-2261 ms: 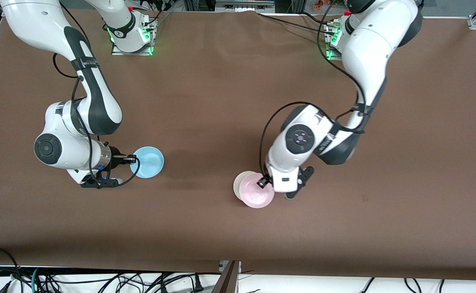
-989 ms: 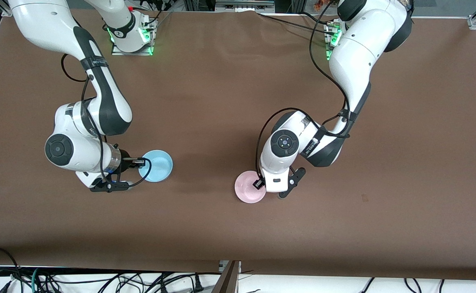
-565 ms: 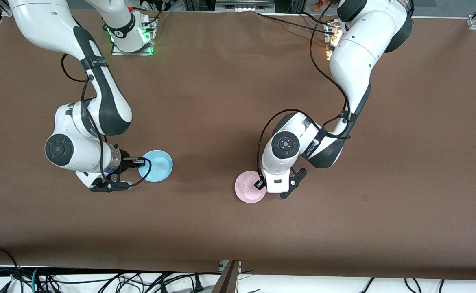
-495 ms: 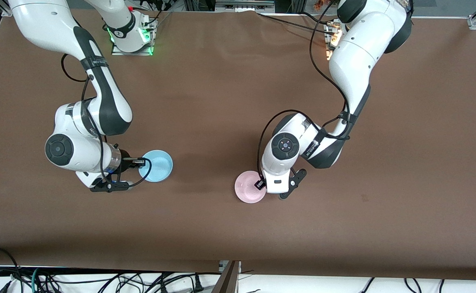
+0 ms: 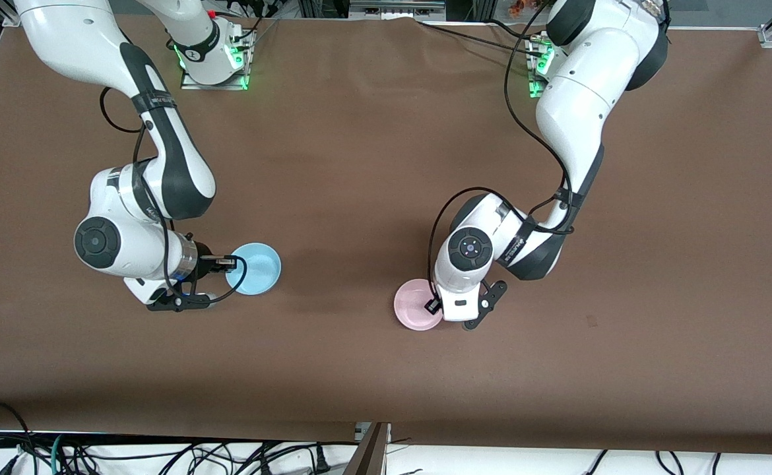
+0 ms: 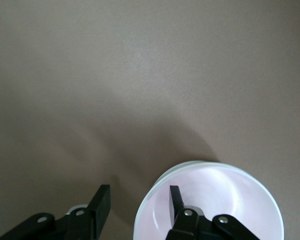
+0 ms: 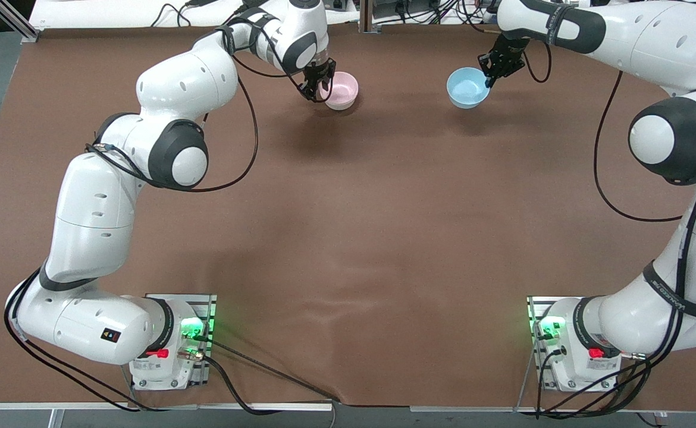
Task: Stack pink and blue bowls on white bowl
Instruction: 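Raise the left gripper away while the right gripper lifts the blue bowl, then carry the blue bowl with the right gripper onto the pink bowl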
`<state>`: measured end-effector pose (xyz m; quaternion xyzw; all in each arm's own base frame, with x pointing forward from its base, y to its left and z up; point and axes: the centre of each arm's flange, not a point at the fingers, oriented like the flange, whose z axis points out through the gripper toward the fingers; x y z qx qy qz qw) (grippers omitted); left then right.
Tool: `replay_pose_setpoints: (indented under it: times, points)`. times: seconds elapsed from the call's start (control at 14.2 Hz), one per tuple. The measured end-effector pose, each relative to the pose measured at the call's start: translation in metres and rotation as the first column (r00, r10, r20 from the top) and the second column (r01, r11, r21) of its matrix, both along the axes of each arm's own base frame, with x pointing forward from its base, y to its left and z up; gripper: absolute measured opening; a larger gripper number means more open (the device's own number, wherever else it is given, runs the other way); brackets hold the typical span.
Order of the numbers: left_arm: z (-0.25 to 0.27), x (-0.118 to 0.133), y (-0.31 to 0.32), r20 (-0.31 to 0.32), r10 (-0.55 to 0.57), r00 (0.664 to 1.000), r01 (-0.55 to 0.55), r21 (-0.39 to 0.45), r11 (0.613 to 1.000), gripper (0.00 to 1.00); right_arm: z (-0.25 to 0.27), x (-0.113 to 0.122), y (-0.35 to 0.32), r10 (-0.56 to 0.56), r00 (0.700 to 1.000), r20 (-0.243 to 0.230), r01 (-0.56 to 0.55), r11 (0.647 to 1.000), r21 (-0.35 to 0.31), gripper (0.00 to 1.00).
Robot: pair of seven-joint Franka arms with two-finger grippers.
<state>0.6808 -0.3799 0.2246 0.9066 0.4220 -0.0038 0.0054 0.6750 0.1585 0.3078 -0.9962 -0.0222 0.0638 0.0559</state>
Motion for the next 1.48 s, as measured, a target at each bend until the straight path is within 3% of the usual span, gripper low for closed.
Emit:
replay_pose_setpoints:
  times: [0.21, 0.42, 0.64, 0.78, 0.99, 1.13, 1.34, 1.48]
  points:
    - [0.043, -0.009, -0.002, -0.093, -0.010, 0.996, 0.009, -0.008, 1.000, 0.56, 0.000, -0.001, 0.004, -0.024, 1.000, -0.003, 0.024, 1.000, -0.003, 0.02]
    - [0.124, -0.016, 0.020, -0.167, -0.106, 0.980, 0.103, -0.030, 0.994, 0.56, 0.002, -0.007, 0.030, -0.079, 0.997, -0.010, 0.079, 0.997, -0.012, 0.02]
    - [0.205, -0.002, 0.109, -0.174, -0.267, 0.948, 0.261, -0.058, 0.964, 0.55, 0.017, -0.013, 0.079, -0.198, 0.980, -0.018, 0.198, 0.980, 0.023, 0.02]
    - [0.238, 0.010, 0.186, -0.168, -0.399, 0.901, 0.390, -0.085, 0.917, 0.55, 0.030, -0.017, 0.123, -0.294, 0.956, -0.021, 0.295, 0.953, 0.064, 0.02]
    - [0.257, 0.021, 0.287, -0.150, -0.586, 0.796, 0.578, -0.098, 0.810, 0.55, 0.036, -0.017, 0.202, -0.436, 0.899, 0.032, 0.427, 0.891, 0.156, 0.02]
    - [0.258, 0.025, 0.341, -0.153, -0.671, 0.725, 0.666, -0.091, 0.740, 0.56, 0.019, -0.019, 0.253, -0.518, 0.853, 0.057, 0.489, 0.834, 0.255, 0.02]
    - [0.250, 0.026, 0.399, -0.117, -0.718, 0.686, 0.715, -0.073, 0.696, 0.56, -0.025, -0.027, 0.313, -0.615, 0.785, 0.071, 0.541, 0.737, 0.406, 0.02]
    - [0.237, 0.019, 0.394, -0.074, -0.739, 0.669, 0.741, -0.007, 0.671, 0.56, -0.046, -0.031, 0.337, -0.654, 0.754, 0.065, 0.557, 0.689, 0.463, 0.02]
